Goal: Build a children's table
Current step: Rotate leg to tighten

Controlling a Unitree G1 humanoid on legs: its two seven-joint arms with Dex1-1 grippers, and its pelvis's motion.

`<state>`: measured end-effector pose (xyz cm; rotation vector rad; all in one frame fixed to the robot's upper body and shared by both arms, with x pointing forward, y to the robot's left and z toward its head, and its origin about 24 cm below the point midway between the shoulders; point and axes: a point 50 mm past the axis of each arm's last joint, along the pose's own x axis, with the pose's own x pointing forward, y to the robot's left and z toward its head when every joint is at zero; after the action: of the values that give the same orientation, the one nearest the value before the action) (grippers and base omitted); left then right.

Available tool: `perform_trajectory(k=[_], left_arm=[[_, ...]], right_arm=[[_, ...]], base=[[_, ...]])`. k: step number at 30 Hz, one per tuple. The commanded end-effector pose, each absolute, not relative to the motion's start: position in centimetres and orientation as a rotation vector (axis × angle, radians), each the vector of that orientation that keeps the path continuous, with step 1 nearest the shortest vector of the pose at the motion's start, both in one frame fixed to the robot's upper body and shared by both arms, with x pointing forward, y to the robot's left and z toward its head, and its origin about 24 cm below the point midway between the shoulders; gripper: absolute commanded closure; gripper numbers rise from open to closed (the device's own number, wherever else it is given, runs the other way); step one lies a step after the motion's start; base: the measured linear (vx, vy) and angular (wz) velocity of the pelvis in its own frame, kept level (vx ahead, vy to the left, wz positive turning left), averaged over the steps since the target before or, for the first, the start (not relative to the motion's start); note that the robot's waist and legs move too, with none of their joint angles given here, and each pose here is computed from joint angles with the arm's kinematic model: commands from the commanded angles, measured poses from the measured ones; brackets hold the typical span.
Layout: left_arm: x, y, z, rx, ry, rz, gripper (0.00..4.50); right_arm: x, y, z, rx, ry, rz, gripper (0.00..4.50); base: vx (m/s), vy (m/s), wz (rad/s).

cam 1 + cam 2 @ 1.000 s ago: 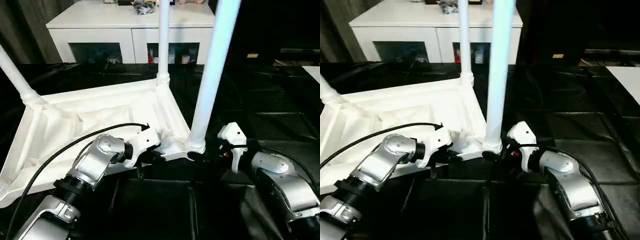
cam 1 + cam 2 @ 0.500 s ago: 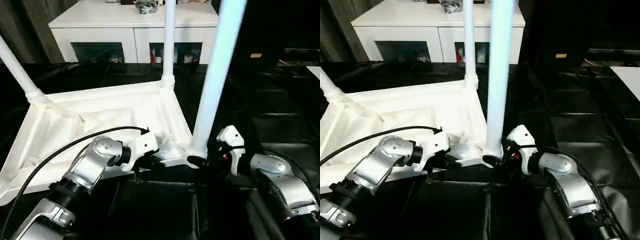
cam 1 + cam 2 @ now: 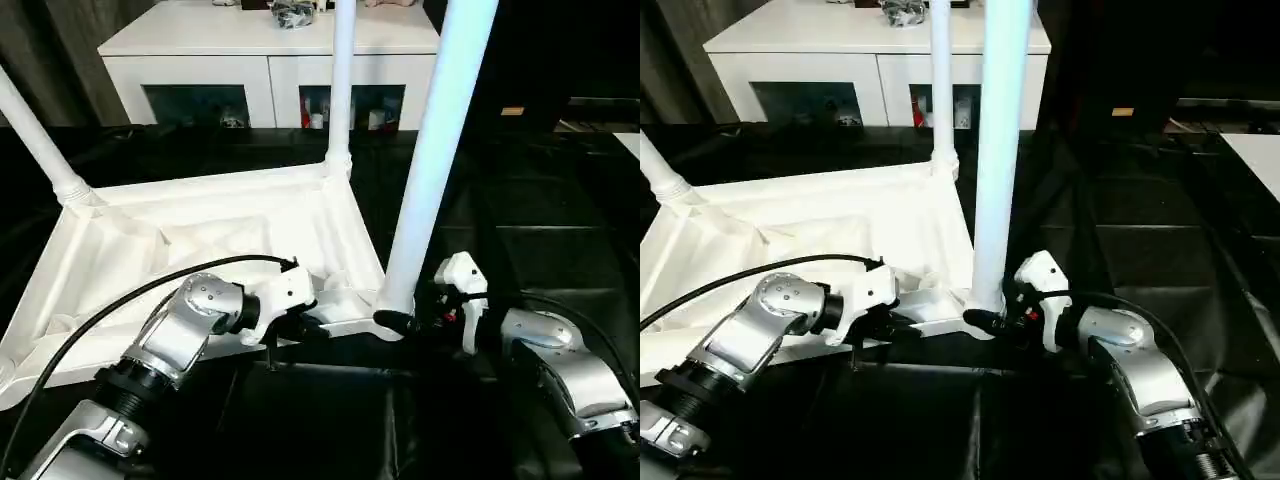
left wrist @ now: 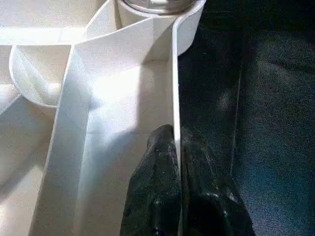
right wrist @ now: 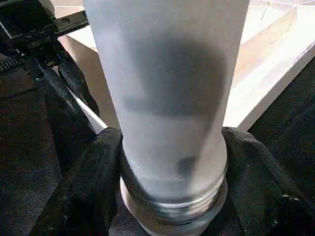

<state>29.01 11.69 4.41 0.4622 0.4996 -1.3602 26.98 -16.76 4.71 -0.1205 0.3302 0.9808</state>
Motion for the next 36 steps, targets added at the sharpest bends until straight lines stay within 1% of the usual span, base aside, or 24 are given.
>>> perform_trajectory(k=[1,4,7,9,11,12,13,14,15,16,18,20,23,24,25,26,28,29,31,32,33,34,35,36], left_arm=[[28.1,11.7,3.4,0.447,0.555,-1.407,4.50],[28.2,11.8,3.4,0.442,0.561,-1.396,4.50],[28.6,11.5,3.3,0.405,0.549,-1.333,4.50],[29.4,10.4,3.3,0.374,0.522,-1.217,4.50],[29.8,9.8,3.3,0.362,0.516,-1.172,4.50],[30.2,9.0,3.2,0.342,0.513,-1.107,4.50],[30.3,8.8,3.1,0.339,0.513,-1.090,4.50],[30.6,7.6,2.9,0.336,0.515,-1.031,4.50],[30.8,5.9,2.6,0.339,0.515,-0.979,4.50],[30.8,5.3,2.5,0.341,0.516,-0.967,4.50],[30.9,3.2,2.4,0.347,0.494,-0.943,4.50],[30.9,2.6,2.3,0.355,0.487,-0.940,4.50],[31.0,2.1,2.6,0.374,0.460,-0.937,4.50],[31.1,2.1,2.6,0.376,0.456,-0.937,4.50],[31.1,2.4,2.7,0.391,0.454,-0.943,4.50],[31.1,2.4,2.7,0.391,0.454,-0.943,4.50],[31.1,3.0,2.7,0.405,0.457,-0.948,4.50],[31.2,3.5,2.6,0.419,0.461,-0.958,4.50],[31.2,3.8,2.6,0.427,0.463,-0.964,4.50],[31.1,4.2,2.6,0.440,0.461,-0.980,4.50],[31.0,4.5,2.7,0.442,0.460,-0.990,4.50],[30.9,4.9,2.8,0.448,0.454,-1.019,4.50],[30.7,5.2,2.9,0.454,0.445,-1.049,4.50],[30.5,6.1,3.0,0.458,0.456,-1.079,4.50]], right_arm=[[26.7,-17.2,4.0,-0.109,0.359,0.970,1.80],[26.9,-17.4,3.5,-0.108,0.373,0.924,1.81],[28.2,-17.5,2.5,-0.095,0.374,0.732,1.82],[29.3,-17.0,1.5,-0.012,0.378,0.515,1.83],[29.8,-16.6,1.1,0.035,0.386,0.418,1.83],[30.2,-16.0,0.6,0.062,0.403,0.326,1.83],[30.3,-15.9,0.5,0.065,0.409,0.299,1.83],[30.6,-15.1,-0.1,0.066,0.428,0.197,1.83],[31.0,-13.8,-0.7,0.078,0.449,0.093,1.84],[31.1,-13.3,-0.8,0.080,0.457,0.058,1.84],[31.8,-11.4,-0.5,0.076,0.431,0.041,1.84],[32.1,-10.8,-0.3,0.067,0.414,0.042,1.84],[32.6,-9.4,0.7,0.105,0.361,0.136,1.84],[32.7,-9.2,1.0,0.123,0.345,0.160,1.49],[32.8,-9.0,1.6,0.140,0.303,0.193,1.28],[32.8,-9.0,1.6,0.140,0.303,0.193,1.28],[32.8,-9.1,2.0,0.120,0.275,0.200,0.96],[32.9,-9.6,2.4,0.108,0.249,0.189,0.96],[32.9,-9.8,2.7,0.101,0.231,0.180,0.73],[33.0,-10.6,3.1,0.081,0.206,0.167,0.73],[33.0,-11.0,3.3,0.074,0.197,0.169,0.53],[33.0,-11.9,3.9,0.054,0.180,0.186,0.53],[32.9,-12.5,4.2,0.034,0.173,0.212,0.42],[32.4,-13.4,4.8,-0.016,0.163,0.295,0.37]], base=[[0.000,0.000,0.00],[0.000,0.000,0.00],[0.000,0.000,0.00],[0.000,0.000,0.00],[0.000,0.000,0.00],[0.000,0.000,0.00],[0.000,0.000,0.00],[0.000,0.000,0.00],[0.000,0.000,0.00],[0.000,0.000,0.00],[0.000,0.000,0.00],[0.000,0.000,0.00],[0.000,0.000,0.00],[0.000,0.000,0.00],[0.000,0.000,0.00],[0.000,0.000,0.00],[0.000,0.000,0.00],[0.000,0.000,0.00],[0.000,0.000,0.00],[0.000,0.000,0.00],[0.000,0.000,0.00],[0.000,0.000,0.00],[0.000,0.000,0.00],[0.000,0.000,0.00]])
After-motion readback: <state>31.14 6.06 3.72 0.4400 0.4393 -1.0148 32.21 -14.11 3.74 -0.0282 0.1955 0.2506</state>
